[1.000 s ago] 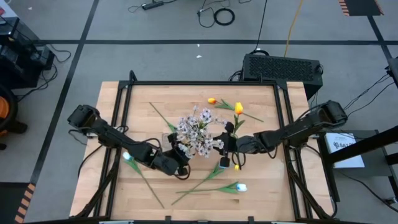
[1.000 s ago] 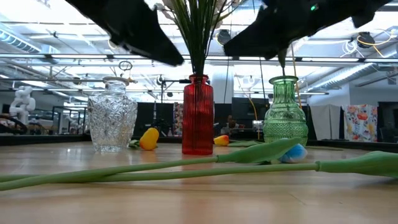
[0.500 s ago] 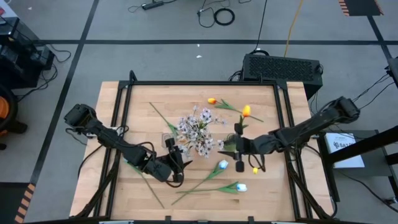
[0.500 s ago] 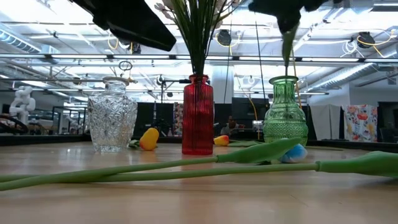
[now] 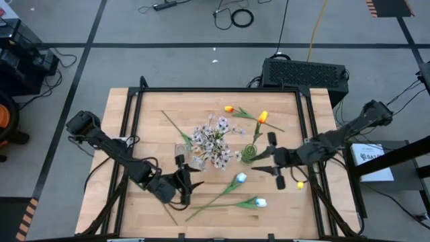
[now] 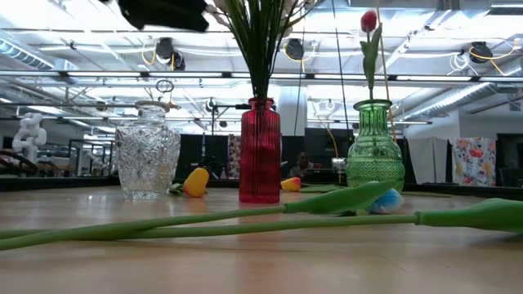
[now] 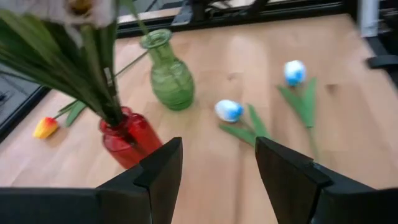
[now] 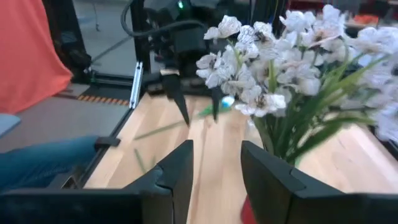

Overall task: Sort flowers into vase by color
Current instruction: Put the right yellow tulip into the green vase

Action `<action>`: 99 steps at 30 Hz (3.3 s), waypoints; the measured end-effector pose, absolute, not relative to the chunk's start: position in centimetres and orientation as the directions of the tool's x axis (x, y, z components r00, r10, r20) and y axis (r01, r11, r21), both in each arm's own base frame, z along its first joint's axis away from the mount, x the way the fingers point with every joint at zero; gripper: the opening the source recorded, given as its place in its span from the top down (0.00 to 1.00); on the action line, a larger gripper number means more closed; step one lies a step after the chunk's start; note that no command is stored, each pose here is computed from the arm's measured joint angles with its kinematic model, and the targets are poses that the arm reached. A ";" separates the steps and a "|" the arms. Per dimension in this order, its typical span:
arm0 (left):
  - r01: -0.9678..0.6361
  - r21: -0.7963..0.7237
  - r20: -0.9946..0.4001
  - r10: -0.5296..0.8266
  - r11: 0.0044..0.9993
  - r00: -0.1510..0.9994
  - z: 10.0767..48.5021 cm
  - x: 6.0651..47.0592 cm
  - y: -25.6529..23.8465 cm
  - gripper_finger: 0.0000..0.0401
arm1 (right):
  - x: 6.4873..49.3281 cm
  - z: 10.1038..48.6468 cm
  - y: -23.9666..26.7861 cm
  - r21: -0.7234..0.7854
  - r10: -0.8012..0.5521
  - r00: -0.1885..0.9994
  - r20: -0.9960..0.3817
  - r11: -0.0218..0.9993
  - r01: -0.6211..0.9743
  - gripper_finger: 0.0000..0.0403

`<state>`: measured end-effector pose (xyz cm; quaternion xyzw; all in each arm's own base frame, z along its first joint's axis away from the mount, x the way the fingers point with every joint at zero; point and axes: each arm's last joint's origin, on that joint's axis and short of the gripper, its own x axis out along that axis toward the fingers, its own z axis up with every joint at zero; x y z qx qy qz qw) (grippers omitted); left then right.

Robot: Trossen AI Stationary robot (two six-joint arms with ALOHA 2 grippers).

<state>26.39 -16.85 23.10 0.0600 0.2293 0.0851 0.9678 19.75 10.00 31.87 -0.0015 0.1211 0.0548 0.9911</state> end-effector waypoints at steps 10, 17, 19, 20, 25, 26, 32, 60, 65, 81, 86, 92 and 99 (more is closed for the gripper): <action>-0.121 0.181 -0.370 0.182 0.976 0.911 24.1 23.8 -19.3 0.48 | 15.5 32.5 10.2 0.066 0.110 0.906 -0.408 0.994 -0.091 0.69; -0.439 0.320 -0.145 0.502 0.839 0.853 27.2 22.3 -18.0 0.48 | 13.6 31.2 8.3 -0.029 -0.148 0.848 -0.510 0.988 0.155 0.69; -0.455 0.412 -0.111 0.540 0.789 0.834 28.3 21.9 -17.7 0.48 | 13.2 31.1 7.8 -0.043 -0.196 0.834 -0.516 0.978 0.204 0.69; -0.461 0.416 -0.102 0.544 0.784 0.833 28.9 21.8 -17.7 0.48 | 13.0 31.0 7.6 -0.050 -0.219 0.827 -0.517 0.973 0.226 0.69; -0.467 0.422 -0.086 0.547 0.777 0.833 30.9 21.3 -16.9 0.48 | 12.1 30.1 6.3 -0.122 -0.403 0.748 -0.527 0.907 0.403 0.69; -0.469 0.432 -0.085 0.552 0.770 0.829 31.2 21.2 -16.6 0.48 | 12.0 29.7 6.0 -0.135 -0.431 0.729 -0.532 0.893 0.429 0.69; -0.452 0.429 -0.114 0.543 0.782 0.832 32.6 19.6 -14.0 0.48 | 12.1 26.6 4.4 -0.248 -0.552 0.617 -0.561 0.823 0.511 0.69; -0.474 0.372 -0.268 0.581 0.798 0.768 32.7 16.7 -4.6 0.48 | 17.6 23.5 -12.5 -0.102 -0.394 0.494 -0.775 0.849 0.518 0.69; -0.459 0.356 -0.280 0.562 0.814 0.778 32.7 16.9 -4.5 0.48 | 18.3 20.1 -16.0 0.000 -0.275 0.478 -0.834 0.867 0.498 0.69; -0.460 0.330 -0.284 0.552 0.824 0.784 32.7 16.9 -4.5 0.48 | 19.3 14.3 -16.8 0.014 -0.165 0.341 -0.925 0.885 0.464 0.59; -0.460 0.329 -0.284 0.551 0.825 0.785 32.7 16.9 -4.5 0.48 | 19.7 14.4 -16.5 -0.026 -0.200 0.324 -0.924 0.882 0.471 0.59; -0.455 0.327 -0.287 0.546 0.828 0.787 32.7 16.9 -4.5 0.48 | 20.2 14.0 -16.2 -0.048 -0.213 0.308 -0.927 0.884 0.465 0.63; -0.455 0.326 -0.287 0.545 0.829 0.788 32.7 16.9 -4.5 0.48 | 20.3 13.3 -16.3 -0.063 -0.218 0.270 -0.938 0.872 0.485 0.67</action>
